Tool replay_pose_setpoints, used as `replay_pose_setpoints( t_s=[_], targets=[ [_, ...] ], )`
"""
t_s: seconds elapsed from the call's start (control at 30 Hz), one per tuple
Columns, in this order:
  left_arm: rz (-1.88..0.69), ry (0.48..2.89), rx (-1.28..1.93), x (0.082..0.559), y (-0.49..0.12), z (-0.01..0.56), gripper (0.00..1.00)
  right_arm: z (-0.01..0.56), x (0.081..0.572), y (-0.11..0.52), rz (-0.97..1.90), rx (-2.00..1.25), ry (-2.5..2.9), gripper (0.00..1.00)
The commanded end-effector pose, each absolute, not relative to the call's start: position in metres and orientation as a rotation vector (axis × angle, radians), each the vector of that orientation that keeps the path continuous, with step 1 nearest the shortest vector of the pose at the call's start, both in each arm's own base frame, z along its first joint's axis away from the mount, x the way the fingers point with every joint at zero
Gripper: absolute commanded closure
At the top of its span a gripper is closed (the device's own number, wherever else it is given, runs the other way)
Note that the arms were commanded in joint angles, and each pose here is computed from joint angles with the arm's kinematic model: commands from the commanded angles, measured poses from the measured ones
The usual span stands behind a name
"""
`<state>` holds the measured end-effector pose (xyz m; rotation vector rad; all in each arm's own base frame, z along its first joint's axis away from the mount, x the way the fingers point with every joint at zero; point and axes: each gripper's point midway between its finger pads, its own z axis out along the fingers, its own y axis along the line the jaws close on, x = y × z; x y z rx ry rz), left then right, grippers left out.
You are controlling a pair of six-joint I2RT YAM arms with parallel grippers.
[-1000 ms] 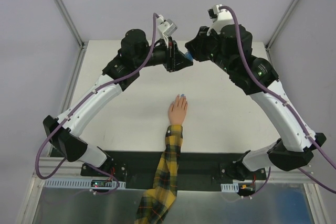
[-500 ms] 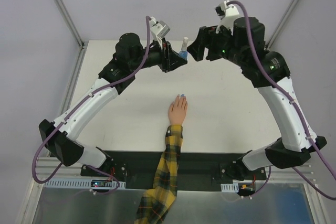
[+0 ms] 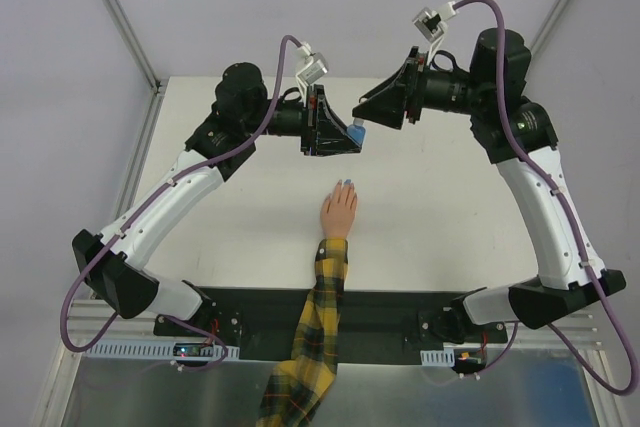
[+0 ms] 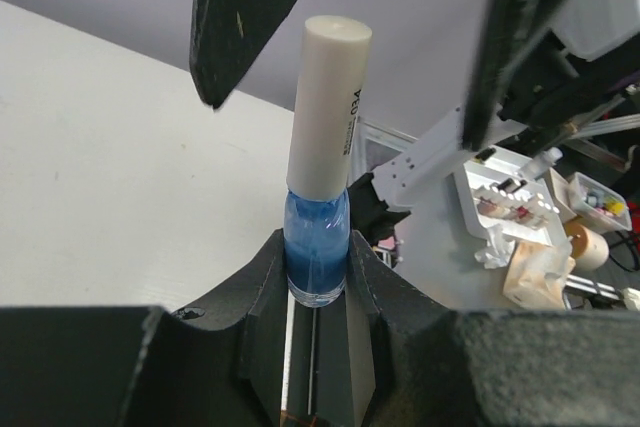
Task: Paint the nails
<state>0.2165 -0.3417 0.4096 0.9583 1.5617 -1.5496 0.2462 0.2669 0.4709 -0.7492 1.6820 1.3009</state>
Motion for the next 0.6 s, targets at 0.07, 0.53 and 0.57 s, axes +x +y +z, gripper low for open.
replay_pose_setpoints(
  t_s=[0.07,0.53,0.57],
  targets=[
    [-1.635,1.424,1.047,0.196,-0.336,0.442,1.00,0.489,0.228,0.273,1.443,-0.847,1.568,0.52],
    [-1.555,1.419,0.954,0.222,-0.343,0.456,1.00,0.451,0.228,0.275,1.327,-0.834,1.695,0.99],
    [-1.510,1.413,0.910,0.232,-0.344,0.463,1.00,0.448,0.227,0.275,1.303,-0.834,1.703,0.99]
  ],
)
